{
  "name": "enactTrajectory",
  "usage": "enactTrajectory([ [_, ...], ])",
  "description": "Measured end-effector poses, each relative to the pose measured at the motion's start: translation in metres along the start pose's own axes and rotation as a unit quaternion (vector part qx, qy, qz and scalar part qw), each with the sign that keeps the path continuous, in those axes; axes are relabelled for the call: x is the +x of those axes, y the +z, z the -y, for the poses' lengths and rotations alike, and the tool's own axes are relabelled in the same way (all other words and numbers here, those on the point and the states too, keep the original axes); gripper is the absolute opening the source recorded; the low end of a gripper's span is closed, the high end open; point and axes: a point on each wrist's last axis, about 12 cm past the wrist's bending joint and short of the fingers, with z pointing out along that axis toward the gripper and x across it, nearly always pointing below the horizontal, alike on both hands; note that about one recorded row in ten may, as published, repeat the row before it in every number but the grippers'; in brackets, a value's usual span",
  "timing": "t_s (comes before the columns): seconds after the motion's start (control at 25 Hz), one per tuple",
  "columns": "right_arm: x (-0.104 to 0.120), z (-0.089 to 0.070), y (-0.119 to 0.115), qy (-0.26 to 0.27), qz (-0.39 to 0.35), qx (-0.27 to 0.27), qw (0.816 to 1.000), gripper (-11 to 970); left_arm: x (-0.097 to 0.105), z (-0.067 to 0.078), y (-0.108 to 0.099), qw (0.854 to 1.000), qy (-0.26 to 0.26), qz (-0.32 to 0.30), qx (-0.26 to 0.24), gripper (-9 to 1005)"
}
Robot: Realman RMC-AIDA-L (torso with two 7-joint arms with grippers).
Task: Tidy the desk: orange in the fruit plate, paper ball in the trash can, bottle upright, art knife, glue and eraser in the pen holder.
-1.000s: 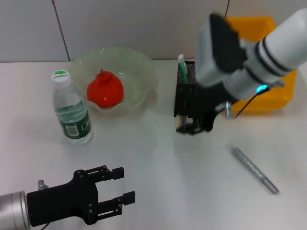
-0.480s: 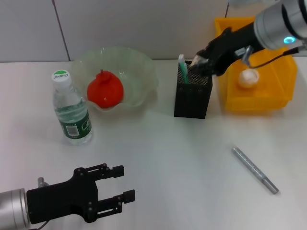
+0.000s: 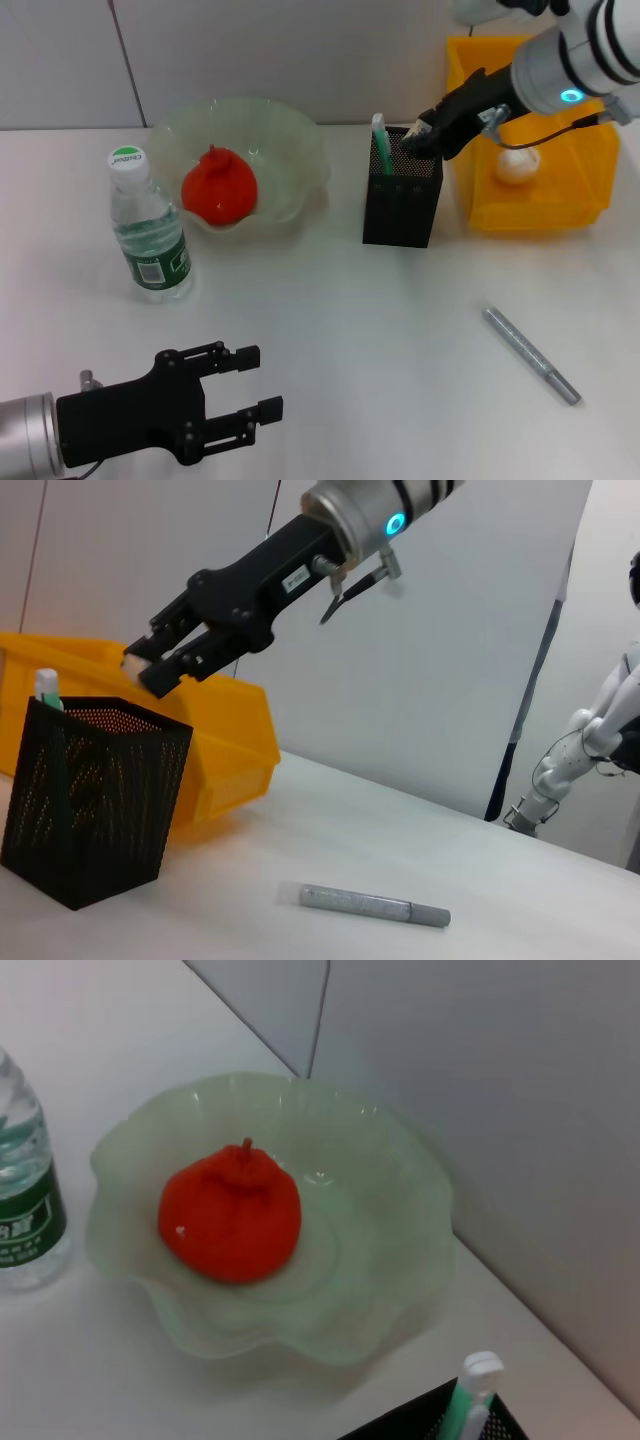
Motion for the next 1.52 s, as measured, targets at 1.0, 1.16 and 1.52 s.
enactTrajectory([
  [1.0, -0.009, -0.023, -0.068, 0.143, -0.069, -0.031, 0.987, 734, -0.002, -0.001, 0.0, 1.0, 0.005, -0.003, 0.002, 674],
  [1.16, 0.001, -0.025, -0.074, 0.17, -0.141, -0.023, 0.975, 724, -0.002, -0.001, 0.001, 1.0, 0.006, -0.003, 0.002, 674],
  [1.52, 0.045, -0.029, -0.046, 0.251, -0.235, -0.064, 0.937, 696, -0.001, 0.001, 0.0, 1.0, 0.004, 0.002, 0.007, 675],
])
